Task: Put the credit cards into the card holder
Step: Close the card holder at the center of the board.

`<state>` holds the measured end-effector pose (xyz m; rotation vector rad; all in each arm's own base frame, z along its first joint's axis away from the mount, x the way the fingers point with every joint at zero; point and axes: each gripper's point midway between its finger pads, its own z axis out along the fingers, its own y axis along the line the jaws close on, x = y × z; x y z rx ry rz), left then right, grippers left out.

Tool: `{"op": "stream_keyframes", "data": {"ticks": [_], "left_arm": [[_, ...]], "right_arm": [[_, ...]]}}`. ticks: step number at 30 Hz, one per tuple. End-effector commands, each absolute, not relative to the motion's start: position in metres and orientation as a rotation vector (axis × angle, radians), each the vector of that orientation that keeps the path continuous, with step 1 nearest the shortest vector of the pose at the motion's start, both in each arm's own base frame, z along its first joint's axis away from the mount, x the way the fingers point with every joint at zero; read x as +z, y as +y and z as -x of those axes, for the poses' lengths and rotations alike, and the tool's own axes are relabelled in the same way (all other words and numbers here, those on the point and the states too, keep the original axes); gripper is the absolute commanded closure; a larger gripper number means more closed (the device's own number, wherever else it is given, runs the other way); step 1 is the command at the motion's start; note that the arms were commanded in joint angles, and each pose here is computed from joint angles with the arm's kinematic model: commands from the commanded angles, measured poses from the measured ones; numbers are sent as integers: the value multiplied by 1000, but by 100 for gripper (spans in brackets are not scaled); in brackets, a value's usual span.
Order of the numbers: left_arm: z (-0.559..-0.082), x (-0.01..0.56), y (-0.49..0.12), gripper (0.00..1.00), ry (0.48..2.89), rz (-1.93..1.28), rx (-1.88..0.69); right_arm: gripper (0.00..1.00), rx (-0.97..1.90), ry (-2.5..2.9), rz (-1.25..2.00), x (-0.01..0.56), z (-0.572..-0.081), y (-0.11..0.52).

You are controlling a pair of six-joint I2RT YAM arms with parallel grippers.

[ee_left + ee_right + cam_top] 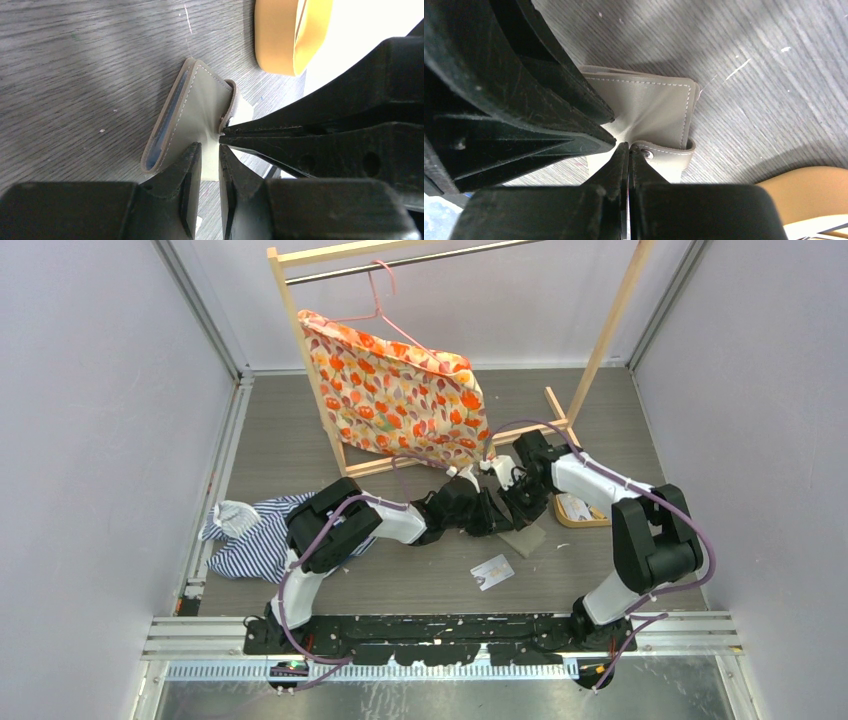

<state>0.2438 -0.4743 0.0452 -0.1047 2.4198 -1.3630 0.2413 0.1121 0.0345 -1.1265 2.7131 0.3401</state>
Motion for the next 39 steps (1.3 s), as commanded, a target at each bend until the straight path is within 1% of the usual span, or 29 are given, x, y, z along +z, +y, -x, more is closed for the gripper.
{"op": "stream_keyframes", "data": {"ticks": [1, 6, 13, 30, 39], "left_arm": [[-238, 9, -457, 78, 2518, 125, -1246], [-238, 9, -457, 78, 2515, 125, -1249], [-237, 13, -458, 78, 2499, 116, -1272], [-239, 42, -462, 77, 2421, 32, -1316], [-237, 47, -463, 77, 2408, 18, -1326]], "right_arm": [[99, 442, 2690, 1071, 43, -258, 121], [99, 596, 2746, 1029, 41, -257, 118], [99, 664, 2765, 1033, 38, -252, 118], [99, 849, 2828, 923, 34, -247, 106], [99, 1077, 2870, 792, 29, -253, 100]]}}
